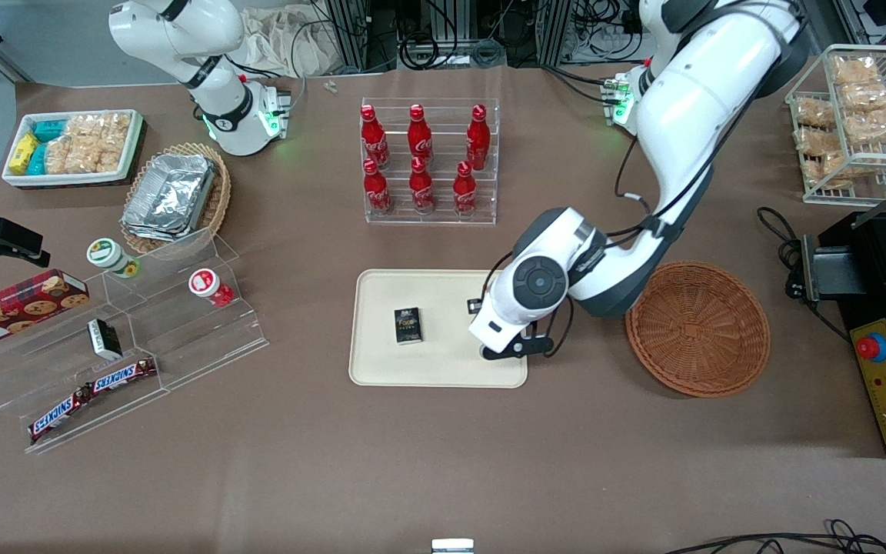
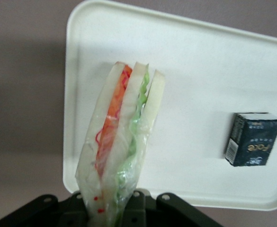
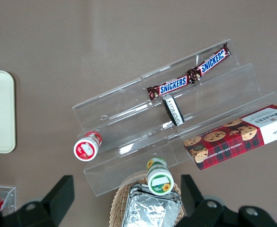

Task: Place sandwich from basket to tray
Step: 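Carry the sandwich over to the cream tray and lower it, then open the left gripper to release the sandwich and withdraw toward the basket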

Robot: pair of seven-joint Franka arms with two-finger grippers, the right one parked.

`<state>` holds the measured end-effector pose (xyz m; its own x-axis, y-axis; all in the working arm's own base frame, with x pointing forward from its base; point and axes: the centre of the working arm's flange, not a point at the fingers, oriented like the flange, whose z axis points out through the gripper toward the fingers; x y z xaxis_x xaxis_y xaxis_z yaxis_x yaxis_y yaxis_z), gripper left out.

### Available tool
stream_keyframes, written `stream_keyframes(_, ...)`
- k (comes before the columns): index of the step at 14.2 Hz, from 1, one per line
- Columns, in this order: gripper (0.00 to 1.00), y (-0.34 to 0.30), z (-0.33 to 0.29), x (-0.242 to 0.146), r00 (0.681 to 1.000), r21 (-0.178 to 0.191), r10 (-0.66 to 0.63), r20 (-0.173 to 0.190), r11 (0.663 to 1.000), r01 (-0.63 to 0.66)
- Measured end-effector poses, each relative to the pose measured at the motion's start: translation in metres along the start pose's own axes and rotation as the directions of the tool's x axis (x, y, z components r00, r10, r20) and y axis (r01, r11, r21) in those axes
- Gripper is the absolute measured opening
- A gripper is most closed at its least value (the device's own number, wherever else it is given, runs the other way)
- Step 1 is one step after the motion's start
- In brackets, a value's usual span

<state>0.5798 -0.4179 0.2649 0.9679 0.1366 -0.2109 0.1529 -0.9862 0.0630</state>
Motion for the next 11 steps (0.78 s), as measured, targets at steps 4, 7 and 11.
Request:
stream_keyframes(4,0.17,-0.006,0.039,0.007,0.998,0.085,-0.053,-0.040,0.995,0.056)
stream_keyframes(7,0.42,-0.005,0.037,0.007,0.997,0.087,-0.065,-0.046,0.994,0.068)
stream_keyframes(11,0.80,-0.009,0.005,0.009,0.995,0.120,-0.076,-0.064,0.989,0.083)
